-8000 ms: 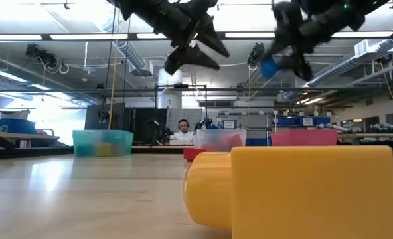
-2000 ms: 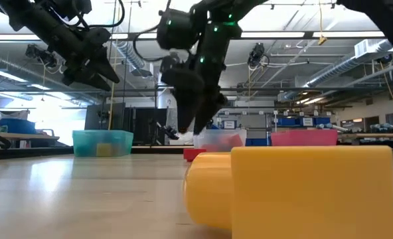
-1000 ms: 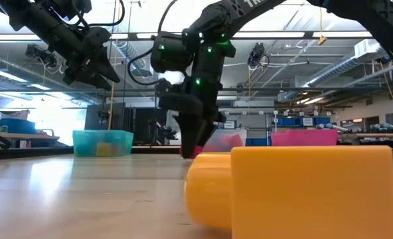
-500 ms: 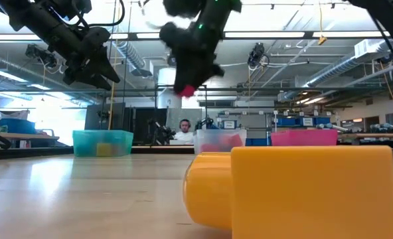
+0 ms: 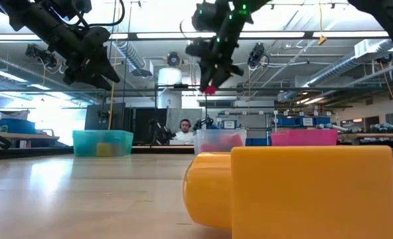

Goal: Sort blocks by size
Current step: Put the red 4 stud game piece into the transparent bin

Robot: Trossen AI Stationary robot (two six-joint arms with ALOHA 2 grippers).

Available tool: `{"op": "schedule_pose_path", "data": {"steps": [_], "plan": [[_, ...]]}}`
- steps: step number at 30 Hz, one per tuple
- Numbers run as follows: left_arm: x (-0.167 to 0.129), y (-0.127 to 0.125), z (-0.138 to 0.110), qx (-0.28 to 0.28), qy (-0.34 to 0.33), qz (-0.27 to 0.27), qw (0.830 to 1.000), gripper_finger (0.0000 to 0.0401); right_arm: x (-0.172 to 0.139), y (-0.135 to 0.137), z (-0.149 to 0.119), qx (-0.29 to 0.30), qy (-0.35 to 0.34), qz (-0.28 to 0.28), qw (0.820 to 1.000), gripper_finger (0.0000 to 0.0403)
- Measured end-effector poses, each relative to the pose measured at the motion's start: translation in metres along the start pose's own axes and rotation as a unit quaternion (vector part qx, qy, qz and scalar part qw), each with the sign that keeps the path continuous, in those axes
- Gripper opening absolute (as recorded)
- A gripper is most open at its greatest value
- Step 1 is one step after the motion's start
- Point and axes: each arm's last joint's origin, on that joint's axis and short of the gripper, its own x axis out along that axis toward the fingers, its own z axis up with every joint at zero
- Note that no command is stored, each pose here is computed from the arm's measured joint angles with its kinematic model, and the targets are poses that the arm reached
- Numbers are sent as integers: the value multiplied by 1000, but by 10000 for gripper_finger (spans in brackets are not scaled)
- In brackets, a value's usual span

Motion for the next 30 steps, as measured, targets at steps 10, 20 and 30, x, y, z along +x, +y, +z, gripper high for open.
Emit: {"op": "schedule_pose_path", "data": {"steps": [10,20,30], "plan": [[0,0,0,-1,-1,1,1000,229,58,-24,-23,26,79,-28,996,147],[0,0,3,-4,-19,6,1000,229,80,-21,-29,25,76,-20,997,201],[0,0,3,-4,-17,6,1000,229,80,-23,-28,37,73,-23,996,260]]}}
